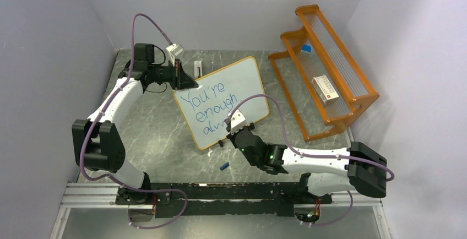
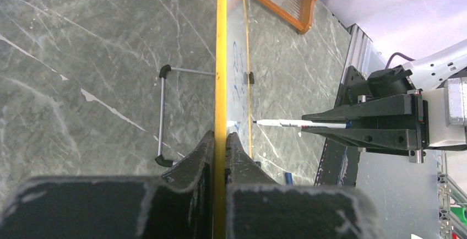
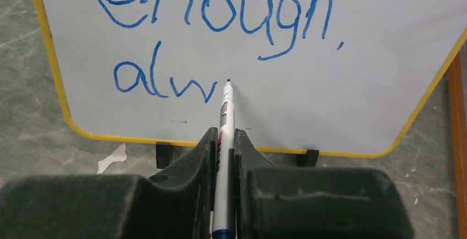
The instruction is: Write a sentence on the whiteboard
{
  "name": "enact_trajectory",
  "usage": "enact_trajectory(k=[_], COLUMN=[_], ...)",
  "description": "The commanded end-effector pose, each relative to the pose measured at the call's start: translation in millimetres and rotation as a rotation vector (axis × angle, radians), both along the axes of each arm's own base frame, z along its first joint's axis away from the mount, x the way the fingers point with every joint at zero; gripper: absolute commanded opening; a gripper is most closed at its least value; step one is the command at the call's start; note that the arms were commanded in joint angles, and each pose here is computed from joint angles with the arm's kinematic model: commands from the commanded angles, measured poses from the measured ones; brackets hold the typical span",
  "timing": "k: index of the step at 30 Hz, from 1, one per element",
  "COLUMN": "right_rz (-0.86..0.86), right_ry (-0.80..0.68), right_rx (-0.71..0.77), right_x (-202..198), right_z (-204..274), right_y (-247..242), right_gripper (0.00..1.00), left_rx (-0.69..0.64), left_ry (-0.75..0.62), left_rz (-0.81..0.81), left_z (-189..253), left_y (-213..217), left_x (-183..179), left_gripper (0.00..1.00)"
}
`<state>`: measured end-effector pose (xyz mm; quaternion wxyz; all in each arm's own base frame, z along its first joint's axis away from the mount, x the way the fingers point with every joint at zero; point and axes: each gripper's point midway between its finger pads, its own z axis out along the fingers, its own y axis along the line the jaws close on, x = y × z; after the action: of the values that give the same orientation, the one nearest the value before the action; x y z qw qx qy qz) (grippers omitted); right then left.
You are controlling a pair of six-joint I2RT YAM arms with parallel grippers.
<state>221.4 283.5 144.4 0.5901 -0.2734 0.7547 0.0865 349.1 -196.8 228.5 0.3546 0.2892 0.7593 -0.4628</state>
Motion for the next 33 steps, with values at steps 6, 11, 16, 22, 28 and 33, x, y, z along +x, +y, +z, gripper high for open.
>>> enact_trajectory(k=[6,11,16,22,28,33], right_rz=[-0.052,-0.06,-0.059,-0.056,-0.043,-0.021], right_ry=[0.024,0.027,0.025,0.027,0.008,-0.001], right_rx=[-0.01,-0.013,-0.013,-0.017,0.008,0.025], right_x=[5,7,11,13,14,14], right_z=[-13,-15,-15,-18,-8,-1], right_y=[-14,-15,-13,-10,-4,3], right_gripper=[0.0,0.0,0.0,0.0,0.0,0.0], left_rx=[0.096,0.096,0.097,0.096,0.095,0.097], left_ry=[0.005,0.006,0.006,0.007,0.005,0.005], left_rz=[0.045,0.043,0.044,0.043,0.042,0.043], left_z=[-29,-29,-29,-30,-29,-29], left_y=[8,8,8,8,8,8], left_x=[12,11,12,11,11,11], left_gripper=[0.05,0.05,0.05,0.05,0.05,0.05])
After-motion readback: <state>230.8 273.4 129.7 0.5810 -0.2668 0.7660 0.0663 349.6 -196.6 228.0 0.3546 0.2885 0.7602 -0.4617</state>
